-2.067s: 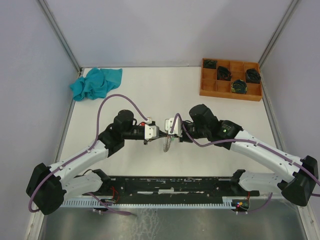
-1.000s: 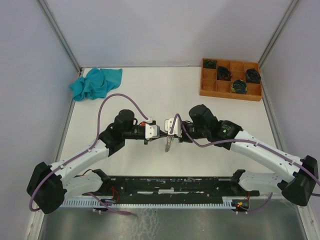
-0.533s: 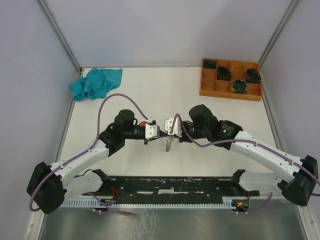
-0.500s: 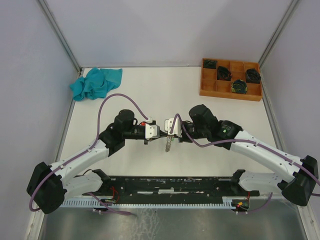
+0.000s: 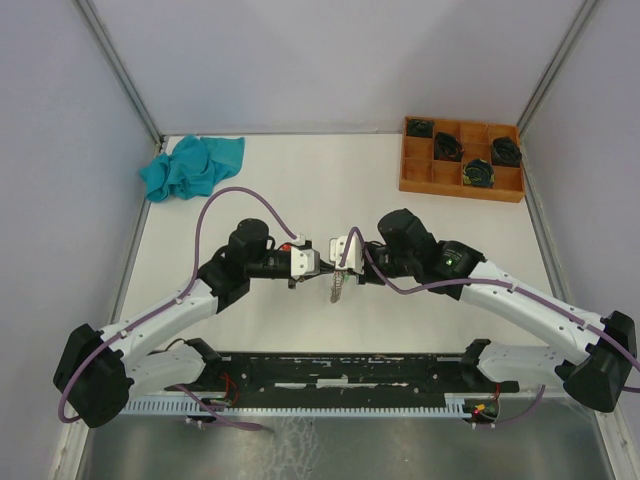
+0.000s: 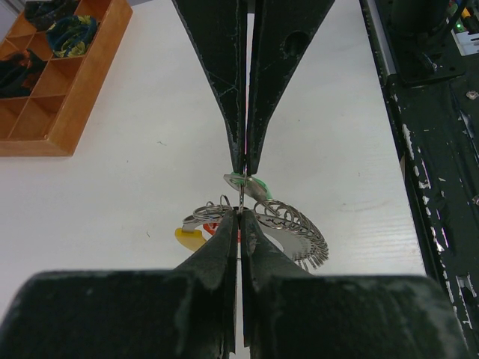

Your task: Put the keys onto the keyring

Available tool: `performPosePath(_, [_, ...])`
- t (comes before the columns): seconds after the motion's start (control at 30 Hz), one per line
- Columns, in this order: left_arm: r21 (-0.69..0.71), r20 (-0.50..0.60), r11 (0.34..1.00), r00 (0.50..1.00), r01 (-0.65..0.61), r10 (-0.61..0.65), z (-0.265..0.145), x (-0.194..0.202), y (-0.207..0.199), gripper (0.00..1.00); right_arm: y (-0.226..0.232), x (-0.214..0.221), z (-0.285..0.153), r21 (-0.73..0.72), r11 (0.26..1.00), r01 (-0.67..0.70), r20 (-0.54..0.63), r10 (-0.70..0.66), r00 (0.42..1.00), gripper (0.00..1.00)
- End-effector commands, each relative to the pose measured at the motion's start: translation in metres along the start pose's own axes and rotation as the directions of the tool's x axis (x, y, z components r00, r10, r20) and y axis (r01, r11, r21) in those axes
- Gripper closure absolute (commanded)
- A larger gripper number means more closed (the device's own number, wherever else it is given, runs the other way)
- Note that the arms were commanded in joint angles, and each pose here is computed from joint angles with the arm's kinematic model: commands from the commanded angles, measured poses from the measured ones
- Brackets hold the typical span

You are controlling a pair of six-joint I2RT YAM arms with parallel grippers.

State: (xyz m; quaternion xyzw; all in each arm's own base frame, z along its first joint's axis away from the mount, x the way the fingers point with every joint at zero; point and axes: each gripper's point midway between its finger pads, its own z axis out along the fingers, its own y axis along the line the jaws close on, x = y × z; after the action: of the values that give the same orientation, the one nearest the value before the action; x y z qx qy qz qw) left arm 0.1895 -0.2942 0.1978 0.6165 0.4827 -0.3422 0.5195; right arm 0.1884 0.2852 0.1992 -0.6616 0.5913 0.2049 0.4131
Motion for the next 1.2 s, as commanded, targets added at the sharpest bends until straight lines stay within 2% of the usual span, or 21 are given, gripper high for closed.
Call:
performPosePath(0.0, [-0.014,0.055,1.0,0.998,-0.025,0.026,-0.0005,-0.0276,0.0104,0.97,-0.003,-0.016,-0.0063,0.017,0.999,0.031,0.052,-0.032,0.998,0.99])
performPosePath(1.17, [0.009,0.059,1.0,0.998,-0.019,0.018,0.001,-0.0274,0.0068,0.97,-0.0077,-0.018,-0.0054,0.039,0.999,0.038,0.058,-0.04,0.998,0.99])
